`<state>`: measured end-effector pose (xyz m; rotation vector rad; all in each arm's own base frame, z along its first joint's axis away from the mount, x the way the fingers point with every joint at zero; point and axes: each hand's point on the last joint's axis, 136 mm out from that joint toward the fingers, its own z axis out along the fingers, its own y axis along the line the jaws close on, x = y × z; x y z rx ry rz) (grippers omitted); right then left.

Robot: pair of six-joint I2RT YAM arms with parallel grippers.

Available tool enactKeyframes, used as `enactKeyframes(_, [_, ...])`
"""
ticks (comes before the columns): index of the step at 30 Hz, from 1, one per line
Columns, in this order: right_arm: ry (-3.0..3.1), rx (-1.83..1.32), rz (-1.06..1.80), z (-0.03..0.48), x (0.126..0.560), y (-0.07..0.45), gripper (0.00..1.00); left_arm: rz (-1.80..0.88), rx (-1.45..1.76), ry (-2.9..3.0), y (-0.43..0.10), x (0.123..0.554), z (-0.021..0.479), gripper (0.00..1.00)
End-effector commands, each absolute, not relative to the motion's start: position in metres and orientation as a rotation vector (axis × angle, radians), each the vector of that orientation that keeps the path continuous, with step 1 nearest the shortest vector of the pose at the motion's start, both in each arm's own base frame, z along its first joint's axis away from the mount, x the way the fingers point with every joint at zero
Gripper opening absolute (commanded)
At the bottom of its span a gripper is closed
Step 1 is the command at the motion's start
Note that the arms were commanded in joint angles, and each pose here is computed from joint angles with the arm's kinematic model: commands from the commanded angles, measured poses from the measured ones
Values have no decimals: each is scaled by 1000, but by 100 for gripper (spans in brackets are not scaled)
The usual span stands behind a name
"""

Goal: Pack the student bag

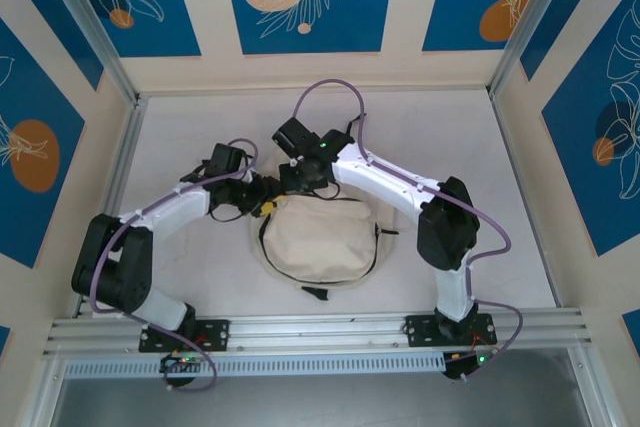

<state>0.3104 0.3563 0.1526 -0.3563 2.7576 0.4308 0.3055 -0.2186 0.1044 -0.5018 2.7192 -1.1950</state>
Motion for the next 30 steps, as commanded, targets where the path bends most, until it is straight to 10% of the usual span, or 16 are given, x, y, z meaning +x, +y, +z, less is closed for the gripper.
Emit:
enactKeyframes(1, [2739, -326, 535, 173, 305, 358, 0, -1286, -441, 2695, -234, 312, 113, 46])
enactKeyframes(7, [2784, -290, 532, 162, 297, 350, 0, -1337, -454, 2678, -240, 317, 115, 46])
enactKeyframes(18, [2815, -224, 482, 153, 290, 334, 0, -1221, -448, 2725, -233, 317, 108, 0])
enactKeyframes(30, [2741, -41, -19, 161, 290, 257, 0, -916, -457, 2799, -201, 309, 91, 0])
